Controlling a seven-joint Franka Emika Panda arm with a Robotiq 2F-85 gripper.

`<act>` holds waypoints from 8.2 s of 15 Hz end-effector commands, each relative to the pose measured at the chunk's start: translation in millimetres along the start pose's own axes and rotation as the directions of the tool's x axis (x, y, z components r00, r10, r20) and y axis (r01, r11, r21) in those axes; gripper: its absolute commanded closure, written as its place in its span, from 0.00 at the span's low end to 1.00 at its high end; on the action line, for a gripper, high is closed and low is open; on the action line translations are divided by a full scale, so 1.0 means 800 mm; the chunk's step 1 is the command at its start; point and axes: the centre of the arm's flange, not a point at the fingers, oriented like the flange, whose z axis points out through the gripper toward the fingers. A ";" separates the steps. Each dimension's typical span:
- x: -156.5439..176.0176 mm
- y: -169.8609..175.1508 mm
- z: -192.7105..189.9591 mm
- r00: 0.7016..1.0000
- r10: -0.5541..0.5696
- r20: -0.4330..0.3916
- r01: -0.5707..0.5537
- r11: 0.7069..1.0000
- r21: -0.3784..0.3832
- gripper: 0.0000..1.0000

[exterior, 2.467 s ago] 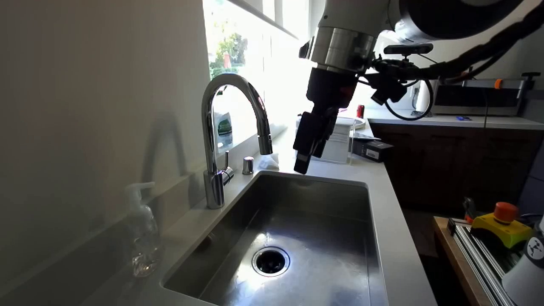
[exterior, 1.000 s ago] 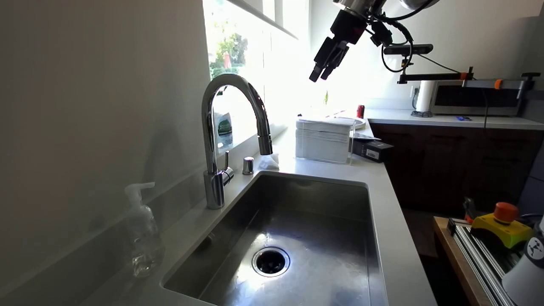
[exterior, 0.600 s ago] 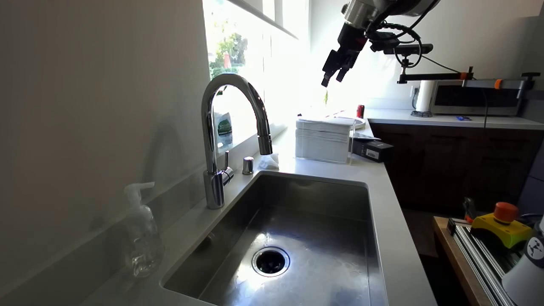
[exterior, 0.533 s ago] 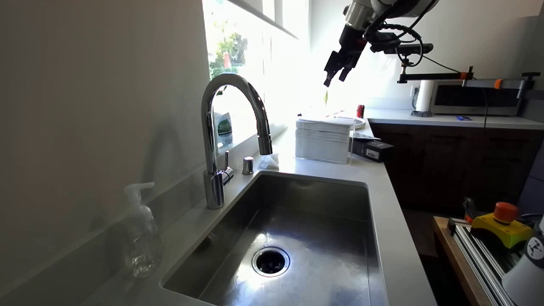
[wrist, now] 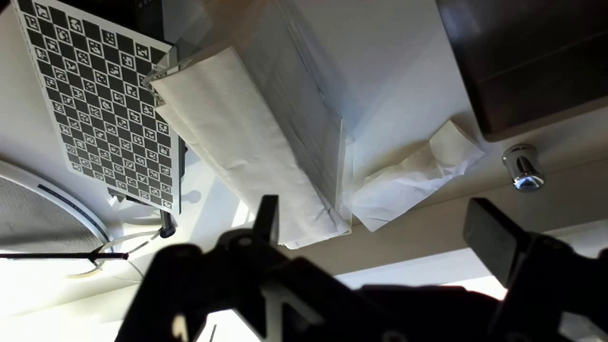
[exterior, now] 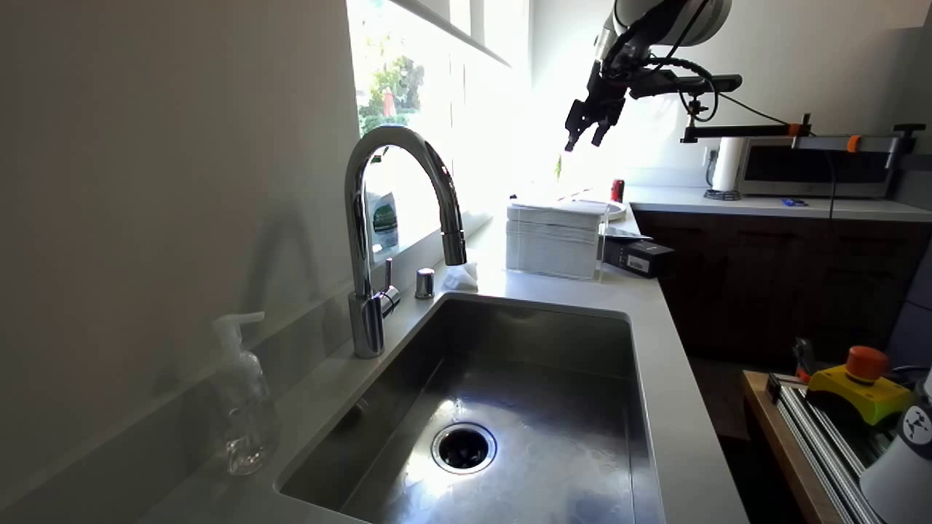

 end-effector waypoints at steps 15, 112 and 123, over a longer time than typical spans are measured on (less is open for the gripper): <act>0.051 0.087 0.076 0.991 -0.087 0.102 0.080 0.994 0.074 0.00; 0.071 0.125 0.266 0.323 -0.938 -0.124 0.906 0.269 0.326 0.00; 0.091 0.117 0.286 0.000 -0.968 -0.250 0.959 -0.071 0.274 0.00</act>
